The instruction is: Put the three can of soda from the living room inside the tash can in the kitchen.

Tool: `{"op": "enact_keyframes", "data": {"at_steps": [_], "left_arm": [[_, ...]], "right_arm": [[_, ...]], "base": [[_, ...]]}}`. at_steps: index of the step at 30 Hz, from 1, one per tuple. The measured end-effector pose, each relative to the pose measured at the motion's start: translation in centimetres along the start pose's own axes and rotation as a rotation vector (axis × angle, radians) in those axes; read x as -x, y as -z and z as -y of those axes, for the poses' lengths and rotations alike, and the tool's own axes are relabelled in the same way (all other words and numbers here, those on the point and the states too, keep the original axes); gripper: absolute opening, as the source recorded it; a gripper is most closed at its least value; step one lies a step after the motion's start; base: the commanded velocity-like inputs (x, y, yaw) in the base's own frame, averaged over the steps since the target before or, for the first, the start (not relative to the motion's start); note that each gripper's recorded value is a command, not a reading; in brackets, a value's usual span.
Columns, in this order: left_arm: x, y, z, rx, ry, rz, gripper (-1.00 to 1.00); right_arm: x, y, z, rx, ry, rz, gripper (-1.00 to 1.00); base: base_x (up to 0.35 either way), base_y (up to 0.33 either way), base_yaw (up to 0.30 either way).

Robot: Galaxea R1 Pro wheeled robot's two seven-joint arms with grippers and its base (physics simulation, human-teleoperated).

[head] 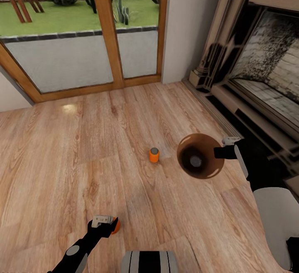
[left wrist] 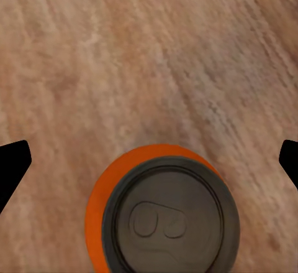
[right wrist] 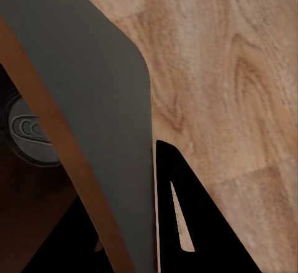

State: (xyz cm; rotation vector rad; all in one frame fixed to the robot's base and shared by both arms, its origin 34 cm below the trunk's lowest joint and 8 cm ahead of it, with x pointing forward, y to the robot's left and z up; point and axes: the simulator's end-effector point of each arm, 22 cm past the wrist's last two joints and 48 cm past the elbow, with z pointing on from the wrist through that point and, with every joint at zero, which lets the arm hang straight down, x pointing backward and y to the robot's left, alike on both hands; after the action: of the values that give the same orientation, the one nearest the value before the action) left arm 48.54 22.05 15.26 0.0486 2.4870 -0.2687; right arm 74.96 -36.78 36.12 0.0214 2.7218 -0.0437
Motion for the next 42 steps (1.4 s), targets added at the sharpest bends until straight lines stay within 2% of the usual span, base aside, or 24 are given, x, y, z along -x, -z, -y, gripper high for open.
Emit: {"op": "enact_keyframes", "data": {"at_steps": [6, 11, 17, 23, 42], "left_arm": [[0.0, 0.0, 0.0, 0.000, -0.001, -0.001, 1.00], [-0.2, 0.0, 0.0, 0.000, -0.001, -0.003, 1.00], [-0.5, -0.1, 0.2, -0.005, -0.004, -0.010, 1.00], [-2.2, -0.5, 0.1, -0.005, 0.002, -0.040, 1.00], [-3.0, -0.6, 0.1, -0.005, 0.005, -0.055, 1.00]], "right_arm": [[0.1, 0.1, 0.1, -0.005, 0.003, 0.004, -1.00], [1.9, 1.2, 0.0, 0.002, -0.005, 0.058, -1.00], [2.2, 1.4, 0.5, -0.008, -0.014, 0.072, -1.00], [0.9, -0.4, 0.6, -0.013, -0.011, 0.040, -1.00], [0.2, -1.3, 0.4, -0.007, -0.013, 0.024, -1.00]], "base": [[0.000, 0.000, 0.000], [0.000, 0.000, 0.000], [0.000, 0.000, 0.000], [0.000, 0.000, 0.000], [0.000, 0.000, 0.000]]}}
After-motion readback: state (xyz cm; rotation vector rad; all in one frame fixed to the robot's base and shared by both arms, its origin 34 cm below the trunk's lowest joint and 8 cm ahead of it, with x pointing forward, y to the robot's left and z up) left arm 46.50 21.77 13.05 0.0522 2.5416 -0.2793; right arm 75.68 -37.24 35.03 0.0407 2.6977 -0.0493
